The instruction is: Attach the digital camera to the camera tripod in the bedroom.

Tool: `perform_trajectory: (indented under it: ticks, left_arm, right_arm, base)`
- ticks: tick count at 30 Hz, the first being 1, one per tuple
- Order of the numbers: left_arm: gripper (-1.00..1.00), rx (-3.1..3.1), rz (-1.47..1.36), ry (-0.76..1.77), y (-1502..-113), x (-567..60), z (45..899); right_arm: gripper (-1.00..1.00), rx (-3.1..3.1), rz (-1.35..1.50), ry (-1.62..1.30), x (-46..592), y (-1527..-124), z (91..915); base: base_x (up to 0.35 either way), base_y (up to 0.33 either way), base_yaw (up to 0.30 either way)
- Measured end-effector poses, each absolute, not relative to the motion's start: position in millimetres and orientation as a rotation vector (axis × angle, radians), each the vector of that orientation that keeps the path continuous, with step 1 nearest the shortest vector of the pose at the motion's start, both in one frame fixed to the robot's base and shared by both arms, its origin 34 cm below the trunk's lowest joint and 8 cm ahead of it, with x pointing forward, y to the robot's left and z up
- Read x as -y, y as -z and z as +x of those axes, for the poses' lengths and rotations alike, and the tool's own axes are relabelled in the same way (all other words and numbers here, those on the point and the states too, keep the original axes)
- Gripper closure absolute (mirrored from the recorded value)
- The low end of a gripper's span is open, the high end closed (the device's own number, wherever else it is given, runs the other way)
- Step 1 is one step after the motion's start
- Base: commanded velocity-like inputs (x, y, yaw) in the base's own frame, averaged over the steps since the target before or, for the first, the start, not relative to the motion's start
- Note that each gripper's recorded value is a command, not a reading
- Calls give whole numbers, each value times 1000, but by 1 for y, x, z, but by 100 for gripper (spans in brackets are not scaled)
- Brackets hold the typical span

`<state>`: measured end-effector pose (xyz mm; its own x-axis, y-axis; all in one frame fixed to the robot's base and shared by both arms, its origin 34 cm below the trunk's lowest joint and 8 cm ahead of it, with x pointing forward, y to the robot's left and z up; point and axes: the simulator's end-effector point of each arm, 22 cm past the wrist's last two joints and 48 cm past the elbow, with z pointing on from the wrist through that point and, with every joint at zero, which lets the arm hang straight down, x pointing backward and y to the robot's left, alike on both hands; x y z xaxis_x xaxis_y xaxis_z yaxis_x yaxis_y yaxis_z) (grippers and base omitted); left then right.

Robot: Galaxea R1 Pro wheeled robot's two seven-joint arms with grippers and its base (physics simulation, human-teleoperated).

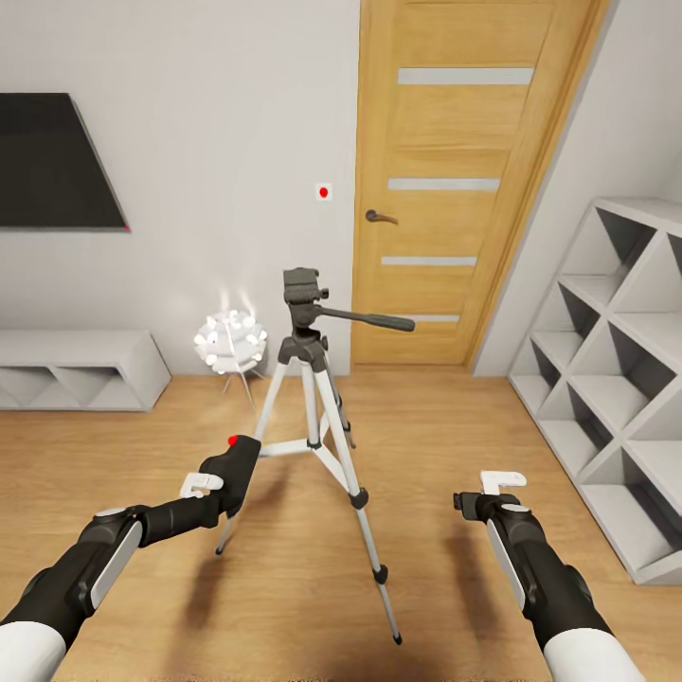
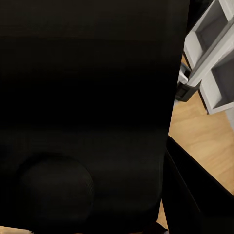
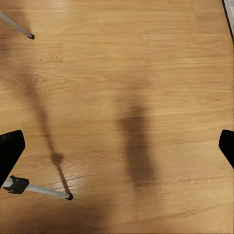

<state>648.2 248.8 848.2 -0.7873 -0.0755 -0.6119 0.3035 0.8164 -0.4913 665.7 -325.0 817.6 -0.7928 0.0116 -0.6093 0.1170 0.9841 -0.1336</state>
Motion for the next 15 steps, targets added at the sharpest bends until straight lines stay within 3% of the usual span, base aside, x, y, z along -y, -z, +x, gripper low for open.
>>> perform_trajectory:
  ticks: [15]
  left_arm:
    - [100,-2387,158,777,-835,-253,644]
  right_arm:
    - [-100,-2501,81,221,325,-805,662]
  base:
    - [0,0,0]
